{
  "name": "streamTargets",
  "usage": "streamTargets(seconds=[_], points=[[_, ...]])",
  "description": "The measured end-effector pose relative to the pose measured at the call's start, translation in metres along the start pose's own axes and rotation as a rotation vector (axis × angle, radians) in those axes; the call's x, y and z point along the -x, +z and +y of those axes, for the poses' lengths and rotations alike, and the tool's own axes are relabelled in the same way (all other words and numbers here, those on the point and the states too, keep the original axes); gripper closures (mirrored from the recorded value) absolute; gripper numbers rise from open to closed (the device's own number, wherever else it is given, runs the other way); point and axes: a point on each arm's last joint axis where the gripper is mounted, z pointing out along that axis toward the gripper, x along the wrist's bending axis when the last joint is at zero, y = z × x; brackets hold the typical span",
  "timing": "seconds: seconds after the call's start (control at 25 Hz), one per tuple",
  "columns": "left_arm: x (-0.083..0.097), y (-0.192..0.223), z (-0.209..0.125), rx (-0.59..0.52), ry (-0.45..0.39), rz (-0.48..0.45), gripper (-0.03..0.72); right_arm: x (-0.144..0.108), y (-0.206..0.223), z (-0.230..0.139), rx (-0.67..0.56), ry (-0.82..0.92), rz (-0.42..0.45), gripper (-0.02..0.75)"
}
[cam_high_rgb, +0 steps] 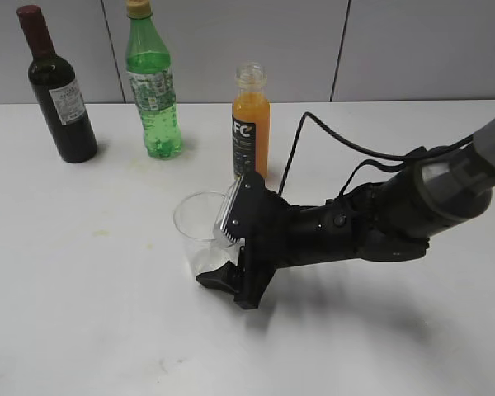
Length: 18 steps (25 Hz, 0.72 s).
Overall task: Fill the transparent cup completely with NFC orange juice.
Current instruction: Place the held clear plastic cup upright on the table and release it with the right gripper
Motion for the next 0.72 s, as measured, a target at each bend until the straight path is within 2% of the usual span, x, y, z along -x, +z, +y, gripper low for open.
streamTargets(seconds=[0.24,0.48,0.64,0.72], points=[[0.000,0.000,0.000,0.000,0.000,0.000,0.167,0.013,-0.019,0.012,-0.149,0.020,-0.093,0.081],[0.000,0.000,0.000,0.000,0.000,0.000,0.167,0.012,-0.041,0.035,-0.183,0.025,-0.062,0.087],[0.000,0.000,0.000,0.000,0.000,0.000,0.167,0.004,-0.062,0.042,-0.253,-0.026,-0.025,0.098],[0.000,0.000,0.000,0.000,0.000,0.000,0.167,0.002,-0.076,0.043,-0.291,-0.038,-0.034,0.104]])
